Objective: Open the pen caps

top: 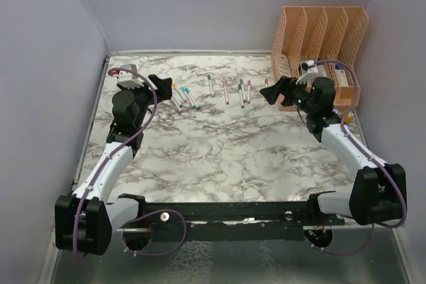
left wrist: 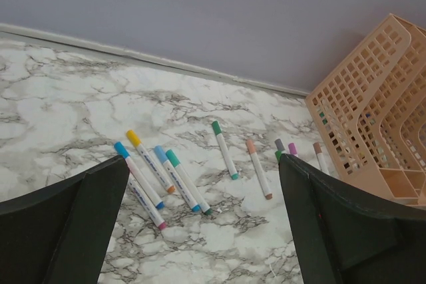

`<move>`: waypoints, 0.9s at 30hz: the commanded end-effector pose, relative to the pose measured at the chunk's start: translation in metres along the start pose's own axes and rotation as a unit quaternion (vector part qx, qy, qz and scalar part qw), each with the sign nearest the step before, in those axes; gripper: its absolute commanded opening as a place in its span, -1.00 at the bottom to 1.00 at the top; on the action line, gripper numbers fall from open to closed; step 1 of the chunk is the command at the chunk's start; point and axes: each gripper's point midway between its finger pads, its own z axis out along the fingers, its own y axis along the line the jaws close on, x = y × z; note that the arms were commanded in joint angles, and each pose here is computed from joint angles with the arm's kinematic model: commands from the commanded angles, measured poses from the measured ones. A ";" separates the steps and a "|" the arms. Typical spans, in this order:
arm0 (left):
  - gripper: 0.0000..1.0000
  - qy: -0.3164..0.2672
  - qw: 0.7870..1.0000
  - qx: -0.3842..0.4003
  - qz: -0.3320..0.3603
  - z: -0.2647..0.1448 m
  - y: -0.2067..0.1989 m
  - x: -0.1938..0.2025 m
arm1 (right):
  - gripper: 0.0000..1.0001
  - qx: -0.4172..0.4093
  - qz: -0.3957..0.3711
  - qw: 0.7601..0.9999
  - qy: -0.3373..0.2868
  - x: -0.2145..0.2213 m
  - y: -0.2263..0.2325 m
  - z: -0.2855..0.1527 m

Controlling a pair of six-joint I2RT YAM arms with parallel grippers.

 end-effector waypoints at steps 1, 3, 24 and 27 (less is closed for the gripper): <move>0.98 0.001 1.000 0.020 0.010 -0.008 -0.007 0.000 | 0.98 -0.005 -0.002 1.000 0.001 -0.009 0.006 0.000; 0.98 -0.003 1.000 0.016 0.004 -0.011 -0.005 0.001 | 0.99 0.013 -0.004 1.000 0.001 -0.009 0.000 0.000; 0.98 0.074 0.997 -0.009 -0.027 0.008 0.005 0.029 | 0.99 0.149 -0.097 0.980 0.087 0.011 -0.016 0.057; 0.98 0.100 0.994 -0.010 -0.033 0.014 0.006 0.041 | 0.99 0.182 -0.123 0.968 0.124 0.025 -0.010 0.084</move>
